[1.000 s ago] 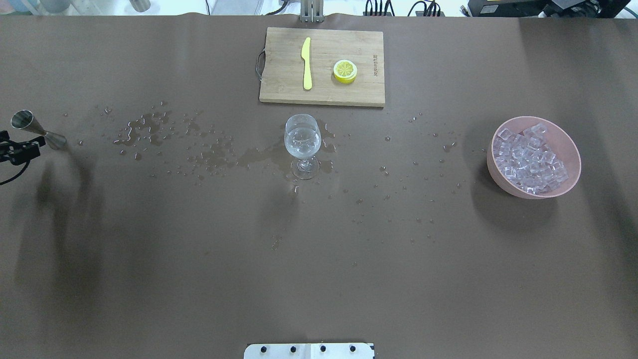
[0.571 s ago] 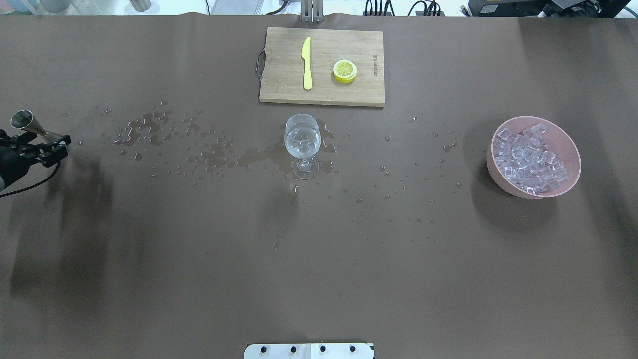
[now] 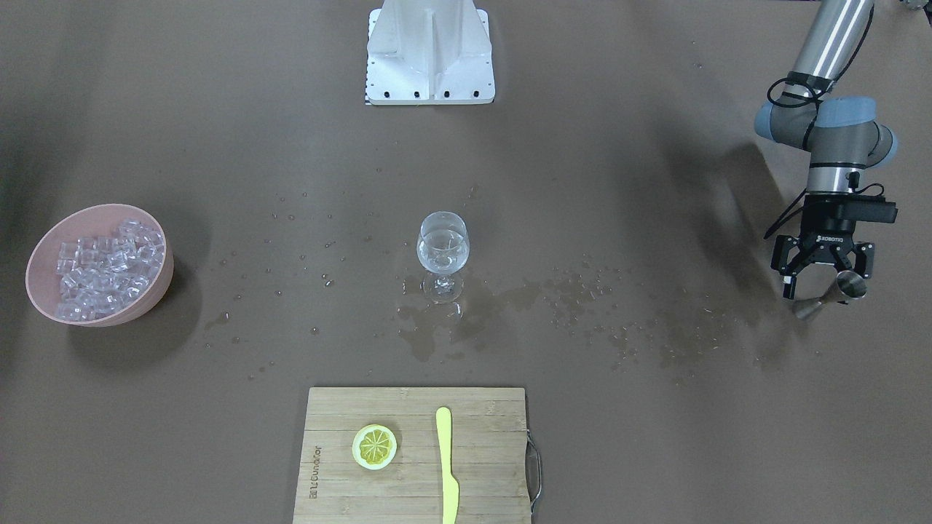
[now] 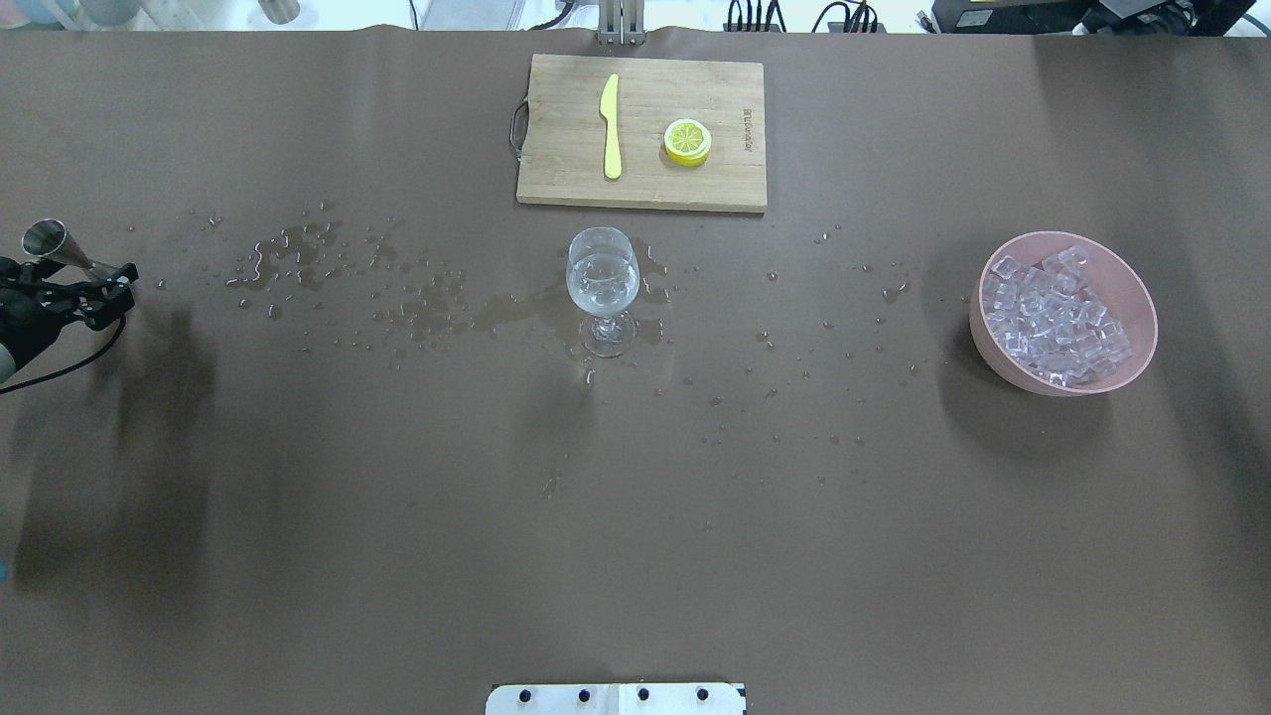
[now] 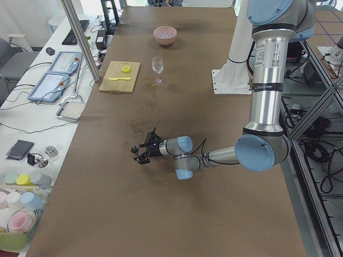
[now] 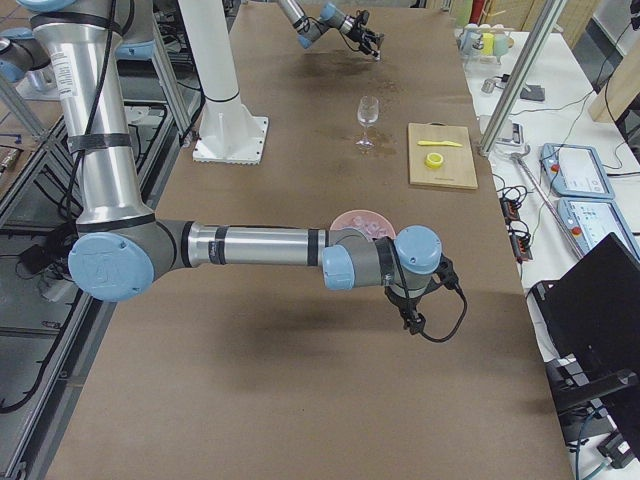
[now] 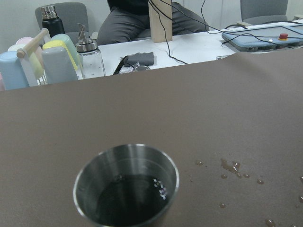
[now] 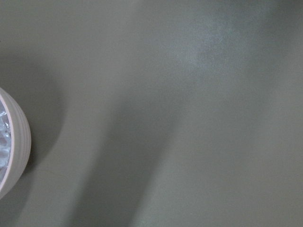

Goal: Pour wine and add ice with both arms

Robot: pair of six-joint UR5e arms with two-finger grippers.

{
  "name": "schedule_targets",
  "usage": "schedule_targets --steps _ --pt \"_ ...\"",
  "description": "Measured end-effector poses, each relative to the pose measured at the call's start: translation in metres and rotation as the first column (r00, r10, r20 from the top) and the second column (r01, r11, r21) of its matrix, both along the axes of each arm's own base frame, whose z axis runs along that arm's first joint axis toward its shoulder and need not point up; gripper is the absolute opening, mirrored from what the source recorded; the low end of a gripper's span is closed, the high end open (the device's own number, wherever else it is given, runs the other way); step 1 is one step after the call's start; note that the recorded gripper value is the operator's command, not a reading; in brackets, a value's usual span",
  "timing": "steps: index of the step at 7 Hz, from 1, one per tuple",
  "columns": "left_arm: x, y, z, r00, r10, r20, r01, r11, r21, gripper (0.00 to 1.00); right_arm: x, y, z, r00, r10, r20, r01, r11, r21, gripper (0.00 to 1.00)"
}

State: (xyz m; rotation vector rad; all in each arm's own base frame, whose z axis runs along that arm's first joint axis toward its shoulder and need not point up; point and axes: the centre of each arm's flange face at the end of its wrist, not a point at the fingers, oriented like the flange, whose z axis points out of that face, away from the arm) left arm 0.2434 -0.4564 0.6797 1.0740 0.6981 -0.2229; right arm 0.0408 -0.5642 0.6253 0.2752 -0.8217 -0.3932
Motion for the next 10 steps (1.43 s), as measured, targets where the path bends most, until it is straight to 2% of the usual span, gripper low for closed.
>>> schedule_targets --steps 1,2,3,4,5,8,10 --pt "-0.001 -0.002 0.003 1.0 -0.02 0.01 0.02 1.0 0.001 0.9 0.0 0.0 -0.001 1.0 0.0 0.0 0.0 1.0 0.001 1.0" --pt "-0.001 -0.004 0.005 0.999 -0.038 0.012 0.038 0.999 -0.002 0.77 0.0 0.0 -0.001 1.0 -0.001 0.0 0.001 1.0 0.003 1.0" --pt "-0.002 -0.005 0.009 0.998 -0.059 0.003 0.059 0.998 -0.012 0.51 0.0 0.0 -0.002 1.0 -0.001 0.0 0.001 1.0 0.004 1.0" --pt "-0.001 -0.006 0.008 0.997 -0.074 -0.021 0.074 0.997 -0.022 0.19 0.0 0.0 -0.002 1.0 -0.001 0.0 0.001 1.0 0.005 1.0" --pt "-0.001 -0.007 0.007 0.996 -0.082 -0.037 0.081 0.996 -0.028 0.0 0.0 0.0 -0.003 1.0 -0.001 0.0 0.001 1.0 0.006 1.0" --pt "0.001 -0.008 -0.008 0.995 -0.066 -0.069 0.065 0.998 -0.014 0.0 -0.001 -0.001 -0.006 1.0 -0.001 0.001 0.001 1.0 0.012 1.0" --pt "0.007 -0.009 -0.04 0.992 0.012 -0.127 -0.011 1.0 0.012 0.0 -0.001 -0.001 -0.016 1.0 0.008 0.004 -0.008 1.0 0.021 1.0"
